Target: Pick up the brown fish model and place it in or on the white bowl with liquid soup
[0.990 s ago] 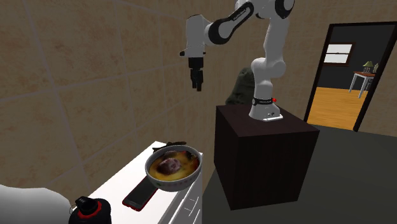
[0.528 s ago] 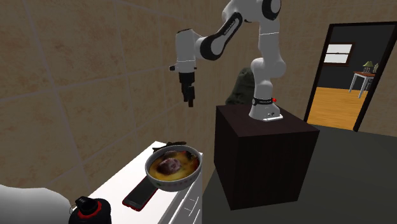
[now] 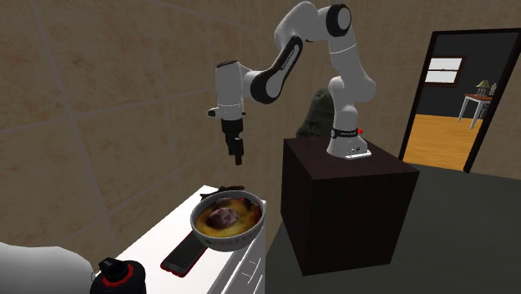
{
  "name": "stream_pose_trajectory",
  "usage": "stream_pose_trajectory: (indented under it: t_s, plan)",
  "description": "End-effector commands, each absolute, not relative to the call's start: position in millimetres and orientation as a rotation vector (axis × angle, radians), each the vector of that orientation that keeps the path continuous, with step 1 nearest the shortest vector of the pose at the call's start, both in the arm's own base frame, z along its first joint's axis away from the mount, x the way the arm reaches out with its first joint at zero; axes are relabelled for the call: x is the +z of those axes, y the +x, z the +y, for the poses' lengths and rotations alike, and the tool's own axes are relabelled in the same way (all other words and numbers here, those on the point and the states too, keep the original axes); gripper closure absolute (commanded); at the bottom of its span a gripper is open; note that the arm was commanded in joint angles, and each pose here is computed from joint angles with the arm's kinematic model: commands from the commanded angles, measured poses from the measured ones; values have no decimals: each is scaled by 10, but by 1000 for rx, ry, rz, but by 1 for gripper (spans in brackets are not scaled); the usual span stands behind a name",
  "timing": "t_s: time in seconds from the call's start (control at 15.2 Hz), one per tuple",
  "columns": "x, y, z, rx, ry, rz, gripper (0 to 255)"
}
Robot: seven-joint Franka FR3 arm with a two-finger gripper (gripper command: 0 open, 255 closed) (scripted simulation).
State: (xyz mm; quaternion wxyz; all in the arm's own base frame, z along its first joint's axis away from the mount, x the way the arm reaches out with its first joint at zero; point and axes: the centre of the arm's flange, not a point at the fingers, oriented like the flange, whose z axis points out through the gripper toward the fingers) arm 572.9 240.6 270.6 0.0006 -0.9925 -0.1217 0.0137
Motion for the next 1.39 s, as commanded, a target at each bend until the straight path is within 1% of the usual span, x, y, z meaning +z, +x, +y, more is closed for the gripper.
stream_pose_trajectory:
  t_s: [0.0,0.33,0.86,1.32]
  plan:
    - [2486,5875,2576,46,-3122,-407,0]
    - [2013,6192,2949,55,-3135,-469,0]
    - [1602,6188,2944,55,-3135,-470,0]
    - [1602,6188,2944,55,-3135,-470,0]
